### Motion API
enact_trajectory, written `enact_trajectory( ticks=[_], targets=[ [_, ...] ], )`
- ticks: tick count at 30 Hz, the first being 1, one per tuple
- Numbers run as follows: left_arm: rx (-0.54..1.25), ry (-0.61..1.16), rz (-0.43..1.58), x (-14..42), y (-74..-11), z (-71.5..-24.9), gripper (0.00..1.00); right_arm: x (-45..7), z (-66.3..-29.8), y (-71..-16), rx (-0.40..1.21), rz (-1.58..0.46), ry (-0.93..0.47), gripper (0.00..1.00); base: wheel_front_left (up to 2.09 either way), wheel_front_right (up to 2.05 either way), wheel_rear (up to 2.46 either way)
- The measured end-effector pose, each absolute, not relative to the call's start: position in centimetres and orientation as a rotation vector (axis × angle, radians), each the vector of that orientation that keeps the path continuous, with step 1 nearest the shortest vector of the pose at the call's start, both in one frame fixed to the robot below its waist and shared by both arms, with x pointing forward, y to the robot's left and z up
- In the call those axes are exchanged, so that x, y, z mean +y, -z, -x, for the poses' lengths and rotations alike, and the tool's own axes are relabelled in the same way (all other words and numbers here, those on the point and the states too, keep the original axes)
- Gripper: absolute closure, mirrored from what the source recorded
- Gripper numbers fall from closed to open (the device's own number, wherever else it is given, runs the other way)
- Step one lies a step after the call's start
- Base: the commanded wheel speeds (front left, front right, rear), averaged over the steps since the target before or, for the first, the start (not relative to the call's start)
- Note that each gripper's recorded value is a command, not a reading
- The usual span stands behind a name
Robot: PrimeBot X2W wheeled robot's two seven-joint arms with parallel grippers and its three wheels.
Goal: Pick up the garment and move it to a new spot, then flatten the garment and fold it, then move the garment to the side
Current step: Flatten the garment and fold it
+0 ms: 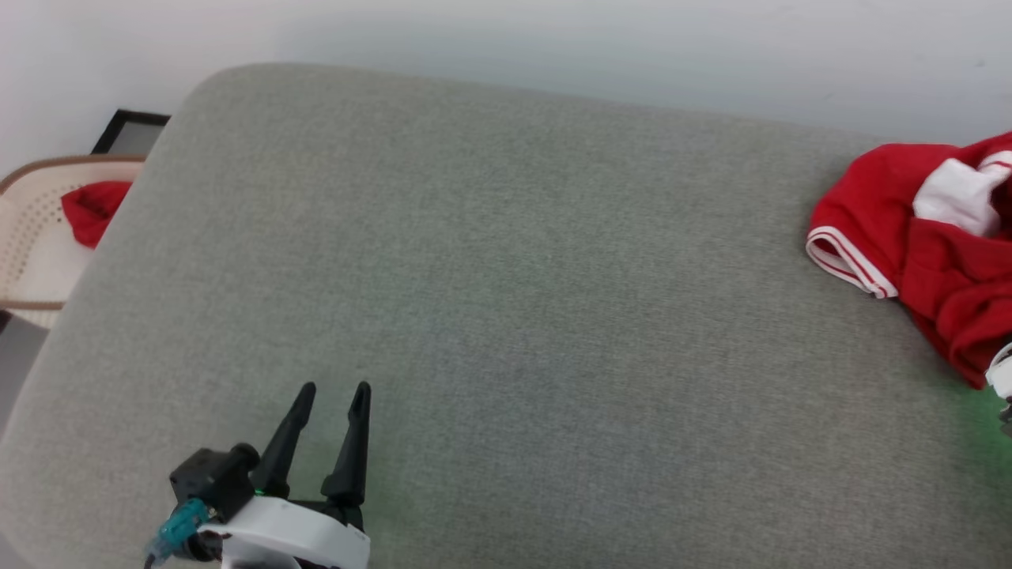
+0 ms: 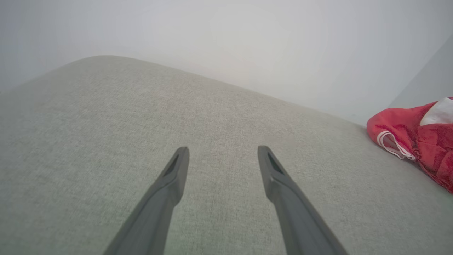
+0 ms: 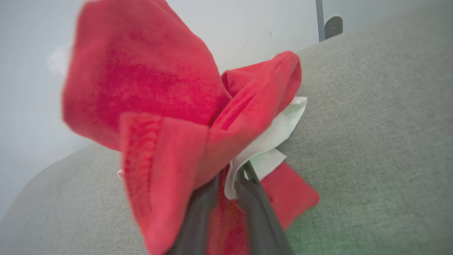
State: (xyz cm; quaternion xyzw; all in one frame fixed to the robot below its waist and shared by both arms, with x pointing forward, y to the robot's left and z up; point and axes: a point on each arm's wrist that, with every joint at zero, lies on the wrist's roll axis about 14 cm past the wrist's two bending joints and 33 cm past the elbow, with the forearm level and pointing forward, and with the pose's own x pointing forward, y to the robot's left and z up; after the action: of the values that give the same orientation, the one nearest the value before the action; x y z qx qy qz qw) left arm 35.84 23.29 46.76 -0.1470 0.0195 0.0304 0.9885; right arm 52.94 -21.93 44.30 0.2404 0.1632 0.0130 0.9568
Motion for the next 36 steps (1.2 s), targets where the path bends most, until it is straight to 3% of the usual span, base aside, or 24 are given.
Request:
enact_trajectory(
  ticks=[6,12,16,25,36],
  targets=[
    [-0.021,0.066,0.222,21.9,-49.6,-37.9,0.0,-23.9,-51.2,-46.1,0.234,-0.42,-0.039,0.0,0.0,0.0,0.0],
    [-0.064,0.307,0.096,18.0,-53.5,-42.0,0.0,-24.4,-47.0,-46.9,0.167,-0.435,-0.077,0.0,0.0,0.0,0.0],
    [0.013,0.52,-0.018,12.8,-55.0,-44.9,0.0,-23.4,-44.5,-48.6,0.083,-0.392,-0.13,0.0,0.0,0.0,0.0],
    [0.213,0.89,-0.218,0.1,-56.8,-49.5,0.0,-16.9,-39.7,-48.8,0.062,-0.21,-0.298,0.0,0.0,0.0,0.0],
    [0.296,1.184,-0.251,-13.9,-57.5,-50.1,0.0,-17.6,-37.9,-47.8,0.067,-0.248,-0.181,0.0,0.0,0.0,0.0]
  ],
)
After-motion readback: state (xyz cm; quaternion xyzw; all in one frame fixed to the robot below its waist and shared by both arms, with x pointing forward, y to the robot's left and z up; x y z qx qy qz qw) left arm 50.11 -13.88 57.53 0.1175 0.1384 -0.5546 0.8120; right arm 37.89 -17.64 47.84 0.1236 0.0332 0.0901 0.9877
